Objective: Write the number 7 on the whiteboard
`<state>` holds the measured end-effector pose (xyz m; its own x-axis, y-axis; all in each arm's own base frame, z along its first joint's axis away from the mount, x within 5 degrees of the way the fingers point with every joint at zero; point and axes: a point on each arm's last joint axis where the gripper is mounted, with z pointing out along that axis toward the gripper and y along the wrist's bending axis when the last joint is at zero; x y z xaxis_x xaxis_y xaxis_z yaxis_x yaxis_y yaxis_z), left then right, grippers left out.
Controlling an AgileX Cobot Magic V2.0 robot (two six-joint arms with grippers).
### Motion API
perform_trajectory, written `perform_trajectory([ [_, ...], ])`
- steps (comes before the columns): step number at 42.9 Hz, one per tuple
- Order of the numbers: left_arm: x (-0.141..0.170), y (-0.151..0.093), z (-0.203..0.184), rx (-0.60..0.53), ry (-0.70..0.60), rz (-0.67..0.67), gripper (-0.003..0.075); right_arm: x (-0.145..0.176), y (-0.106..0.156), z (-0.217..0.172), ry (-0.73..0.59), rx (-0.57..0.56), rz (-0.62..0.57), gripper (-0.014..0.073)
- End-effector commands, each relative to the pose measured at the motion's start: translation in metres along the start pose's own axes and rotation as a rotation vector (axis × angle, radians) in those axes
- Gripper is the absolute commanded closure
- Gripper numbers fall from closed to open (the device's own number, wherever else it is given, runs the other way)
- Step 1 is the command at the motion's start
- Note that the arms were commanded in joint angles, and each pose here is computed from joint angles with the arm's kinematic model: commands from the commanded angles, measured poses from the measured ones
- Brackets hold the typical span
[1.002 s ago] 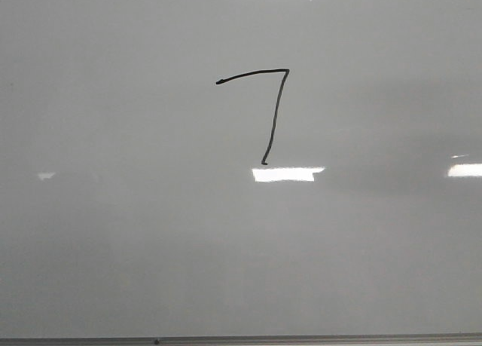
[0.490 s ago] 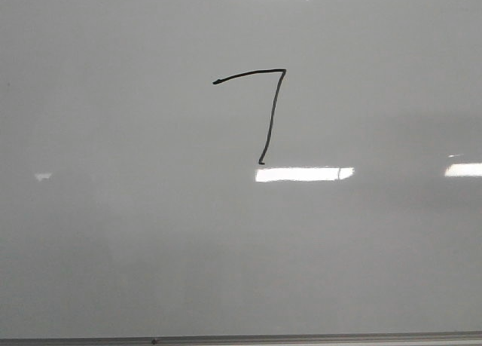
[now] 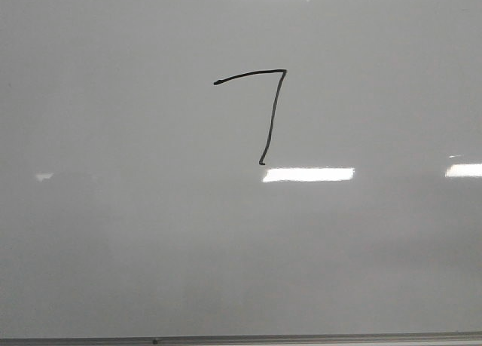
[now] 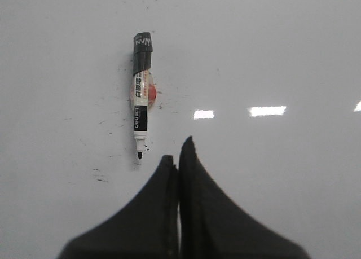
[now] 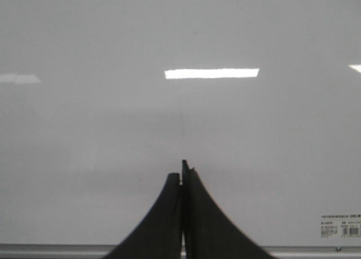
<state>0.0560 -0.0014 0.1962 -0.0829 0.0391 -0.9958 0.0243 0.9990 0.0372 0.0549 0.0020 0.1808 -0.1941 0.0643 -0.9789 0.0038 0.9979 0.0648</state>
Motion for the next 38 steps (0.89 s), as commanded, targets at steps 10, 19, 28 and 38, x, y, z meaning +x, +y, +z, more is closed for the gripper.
perform_trajectory([
  [10,-0.0077,0.0002,-0.0013,0.001,-0.102,-0.017,0.0741,-0.0036,-0.0006,-0.0016,-0.039,0.010,-0.006,0.0662],
  [19,-0.0077,0.0002,-0.0013,0.001,-0.102,-0.017,0.0741,-0.0036,-0.0006,-0.0016,-0.039,0.010,-0.006,0.0662],
  [28,-0.0077,0.0002,-0.0013,0.001,-0.102,-0.017,0.0741,-0.0036,-0.0006,-0.0016,-0.039,0.010,-0.006,0.0662],
  [38,-0.0077,0.0002,-0.0013,0.001,-0.102,-0.017,0.0741,-0.0036,-0.0006,-0.0016,-0.039,0.010,-0.006,0.0662],
])
